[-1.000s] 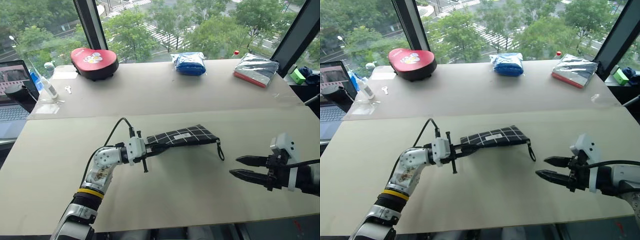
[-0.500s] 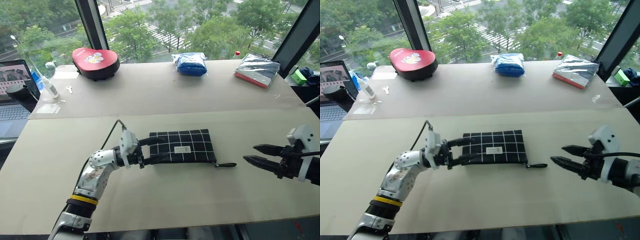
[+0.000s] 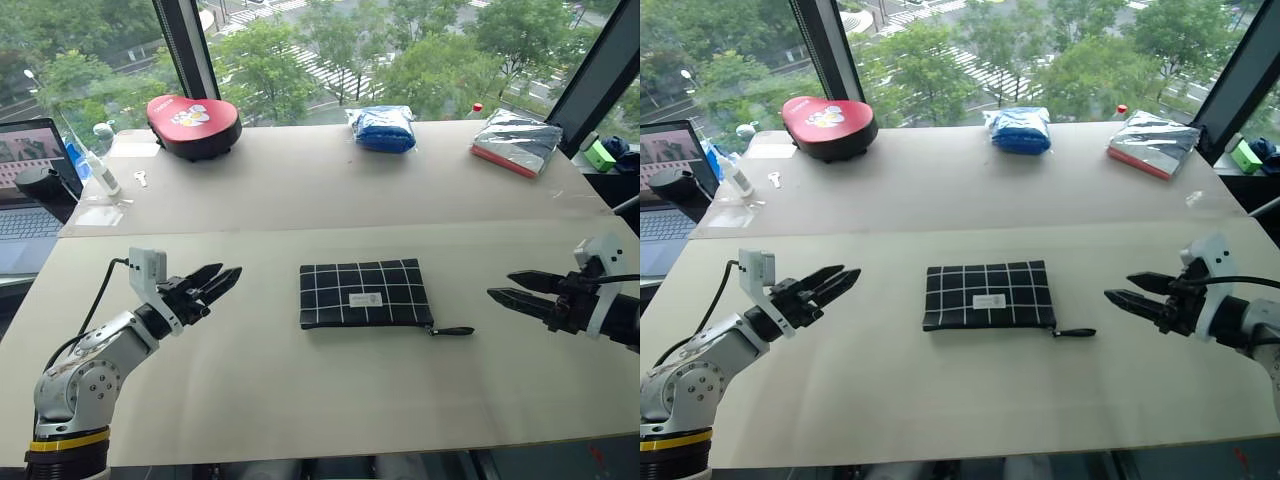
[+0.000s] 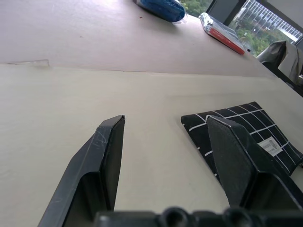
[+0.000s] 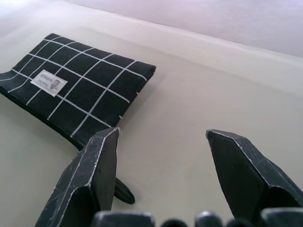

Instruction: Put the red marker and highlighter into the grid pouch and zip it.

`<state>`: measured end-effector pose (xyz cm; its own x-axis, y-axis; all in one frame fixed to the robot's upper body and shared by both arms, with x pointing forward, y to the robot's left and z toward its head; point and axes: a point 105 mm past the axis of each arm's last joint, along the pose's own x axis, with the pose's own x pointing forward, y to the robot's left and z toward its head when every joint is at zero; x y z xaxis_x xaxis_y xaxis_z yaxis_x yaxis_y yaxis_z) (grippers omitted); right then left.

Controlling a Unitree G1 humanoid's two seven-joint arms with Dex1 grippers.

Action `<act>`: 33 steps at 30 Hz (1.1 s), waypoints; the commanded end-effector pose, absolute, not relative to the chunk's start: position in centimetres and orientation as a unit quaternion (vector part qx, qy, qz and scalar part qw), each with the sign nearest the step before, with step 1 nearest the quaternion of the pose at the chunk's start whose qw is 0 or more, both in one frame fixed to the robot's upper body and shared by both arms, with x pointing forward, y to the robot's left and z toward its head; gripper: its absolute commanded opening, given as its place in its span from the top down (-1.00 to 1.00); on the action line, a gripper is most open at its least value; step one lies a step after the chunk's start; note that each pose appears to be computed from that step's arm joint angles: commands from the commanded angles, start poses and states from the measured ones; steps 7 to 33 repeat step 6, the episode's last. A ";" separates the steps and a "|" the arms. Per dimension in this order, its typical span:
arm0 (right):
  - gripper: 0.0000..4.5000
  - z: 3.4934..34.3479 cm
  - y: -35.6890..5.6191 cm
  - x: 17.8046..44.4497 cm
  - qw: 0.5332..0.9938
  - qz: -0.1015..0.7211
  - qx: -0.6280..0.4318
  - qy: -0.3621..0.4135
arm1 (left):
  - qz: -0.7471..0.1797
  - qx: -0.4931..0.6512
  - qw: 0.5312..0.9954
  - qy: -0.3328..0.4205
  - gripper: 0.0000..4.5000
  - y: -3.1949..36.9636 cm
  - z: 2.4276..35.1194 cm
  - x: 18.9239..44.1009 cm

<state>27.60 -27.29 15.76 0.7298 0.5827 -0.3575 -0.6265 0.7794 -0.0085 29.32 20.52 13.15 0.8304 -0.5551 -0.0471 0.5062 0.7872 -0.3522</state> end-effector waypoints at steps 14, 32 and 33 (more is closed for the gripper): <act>-0.45 16.9 -26.7 28.6 0.926 0.338 -0.081 0.145 | -0.283 -0.157 0.945 0.046 -0.32 19.6 13.9 28.9; -0.45 16.9 -26.7 28.6 0.926 0.338 -0.081 0.145 | -0.283 -0.157 0.945 0.046 -0.32 19.6 13.9 28.9; -0.45 16.9 -26.7 28.6 0.926 0.338 -0.081 0.145 | -0.283 -0.157 0.945 0.046 -0.32 19.6 13.9 28.9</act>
